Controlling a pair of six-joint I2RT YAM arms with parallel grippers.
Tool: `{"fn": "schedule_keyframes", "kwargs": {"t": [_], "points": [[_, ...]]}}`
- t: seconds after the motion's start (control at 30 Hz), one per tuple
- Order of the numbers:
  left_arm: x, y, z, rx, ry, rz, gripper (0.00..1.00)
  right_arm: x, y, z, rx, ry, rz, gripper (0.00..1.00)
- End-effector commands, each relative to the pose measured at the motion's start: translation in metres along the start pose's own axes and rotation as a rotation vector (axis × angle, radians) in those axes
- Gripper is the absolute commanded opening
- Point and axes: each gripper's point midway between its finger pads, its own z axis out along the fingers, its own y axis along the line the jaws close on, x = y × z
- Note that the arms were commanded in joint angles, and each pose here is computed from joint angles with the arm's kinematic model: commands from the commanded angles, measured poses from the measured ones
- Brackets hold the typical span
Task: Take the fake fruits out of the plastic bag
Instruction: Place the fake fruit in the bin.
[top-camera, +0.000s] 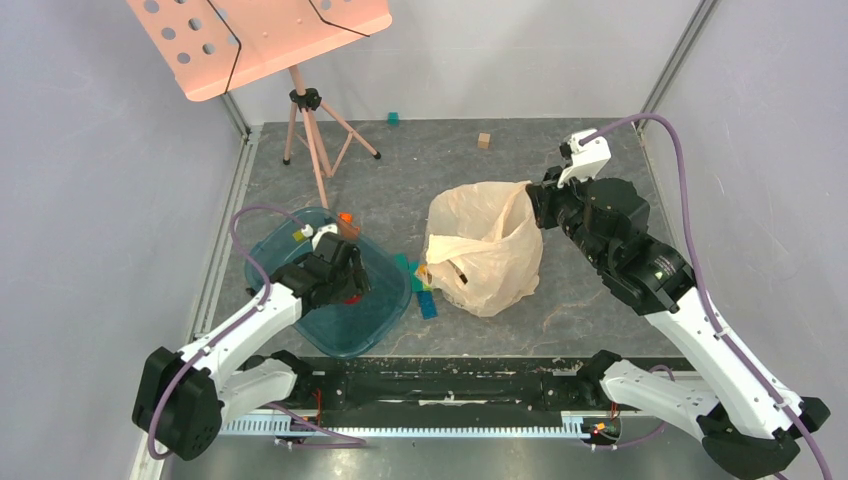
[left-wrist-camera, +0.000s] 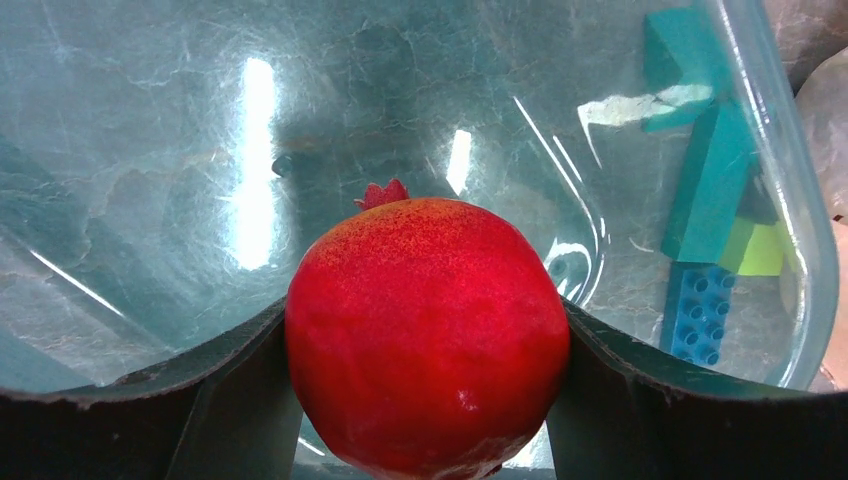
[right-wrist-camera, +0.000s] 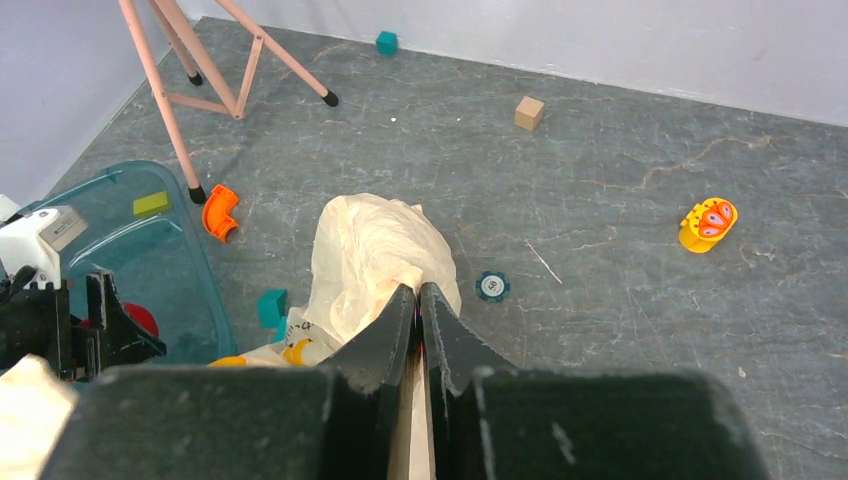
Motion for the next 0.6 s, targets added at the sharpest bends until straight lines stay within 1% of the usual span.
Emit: {"fn": "schedule_keyframes", "kwargs": {"t": [0.0, 0.1, 0.3, 0.37, 0.57], "points": [[-0.015, -0.013, 0.002, 0.045, -0.057, -0.060, 0.66, -0.010, 0.003, -0.002, -0.024, -0.044, -0.011, 0.09], [-0.016, -0.013, 0.003, 0.046, -0.065, -0.062, 0.81, -0.009, 0.005, -0.001, -0.031, -0.041, -0.020, 0.09], [-0.017, -0.014, 0.004, 0.038, -0.055, -0.054, 0.89, -0.007, 0.008, 0.001, -0.048, -0.036, -0.039, 0.07], [-0.016, -0.014, 0.003, 0.036, -0.051, -0.055, 0.99, -0.007, 0.008, 0.001, -0.047, -0.036, -0.038, 0.01], [-0.033, -0.023, -0.015, 0.082, -0.092, -0.023, 1.00, -0.008, 0.009, 0.002, -0.056, -0.037, -0.049, 0.00]]}}
